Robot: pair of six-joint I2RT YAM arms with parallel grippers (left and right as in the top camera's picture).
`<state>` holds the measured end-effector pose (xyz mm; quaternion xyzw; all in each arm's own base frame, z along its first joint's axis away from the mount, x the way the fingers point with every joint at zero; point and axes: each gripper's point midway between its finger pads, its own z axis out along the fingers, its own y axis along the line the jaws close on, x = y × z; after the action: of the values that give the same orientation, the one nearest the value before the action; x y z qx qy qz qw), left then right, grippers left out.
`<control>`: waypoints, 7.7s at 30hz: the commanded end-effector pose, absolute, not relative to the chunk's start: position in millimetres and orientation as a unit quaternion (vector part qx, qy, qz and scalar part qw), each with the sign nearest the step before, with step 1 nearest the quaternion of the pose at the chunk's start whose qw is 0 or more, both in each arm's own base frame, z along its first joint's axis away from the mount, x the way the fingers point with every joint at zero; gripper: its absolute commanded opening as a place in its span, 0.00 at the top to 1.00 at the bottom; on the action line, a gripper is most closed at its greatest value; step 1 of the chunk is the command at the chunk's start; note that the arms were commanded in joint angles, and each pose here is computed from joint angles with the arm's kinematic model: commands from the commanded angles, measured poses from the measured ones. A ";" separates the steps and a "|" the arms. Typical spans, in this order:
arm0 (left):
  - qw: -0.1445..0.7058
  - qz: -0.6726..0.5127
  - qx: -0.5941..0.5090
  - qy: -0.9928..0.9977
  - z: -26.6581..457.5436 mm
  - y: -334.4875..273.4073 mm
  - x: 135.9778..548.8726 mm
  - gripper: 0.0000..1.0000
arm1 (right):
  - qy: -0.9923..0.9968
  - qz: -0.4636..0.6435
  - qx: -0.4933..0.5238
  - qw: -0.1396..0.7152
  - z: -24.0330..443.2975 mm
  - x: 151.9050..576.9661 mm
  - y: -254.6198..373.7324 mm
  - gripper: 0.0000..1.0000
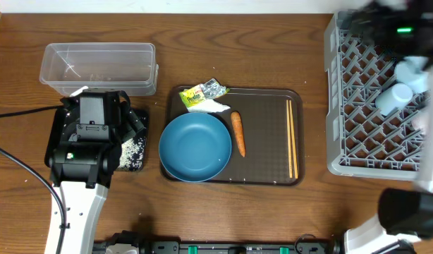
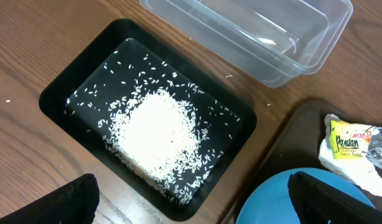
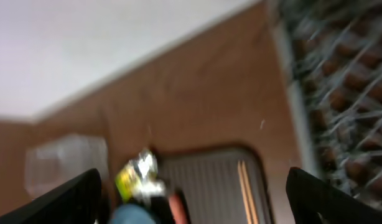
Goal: Sort waste into correct bins and load items into the dishwasher rack
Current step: 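Move the right gripper to the chopsticks and grasp one, then lift the chopstick with the right gripper and drop it in the rack, then return the right gripper to the tray and grasp the second chopstick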
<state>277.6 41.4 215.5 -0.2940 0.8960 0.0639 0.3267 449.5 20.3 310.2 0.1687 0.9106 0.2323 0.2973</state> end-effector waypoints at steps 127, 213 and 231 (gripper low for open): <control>0.334 0.067 -0.301 0.891 221.5 44.6 278.5 0.00 | 0.999 0.031 0.025 0.000 28.3 367.9 114.2 0.99; 0.334 0.067 -0.301 0.891 221.4 44.5 278.5 0.00 | 0.999 -0.015 0.030 -0.038 42.3 336.3 103.2 0.40; 0.334 0.067 -0.301 0.891 221.5 44.6 278.5 0.00 | 0.999 -0.006 0.040 -0.033 2.2 327.1 96.5 0.38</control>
<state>277.6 41.4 215.4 -0.2952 0.8956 0.0635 0.3266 328.2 102.1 1.7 0.0316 0.9988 0.0034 -0.0374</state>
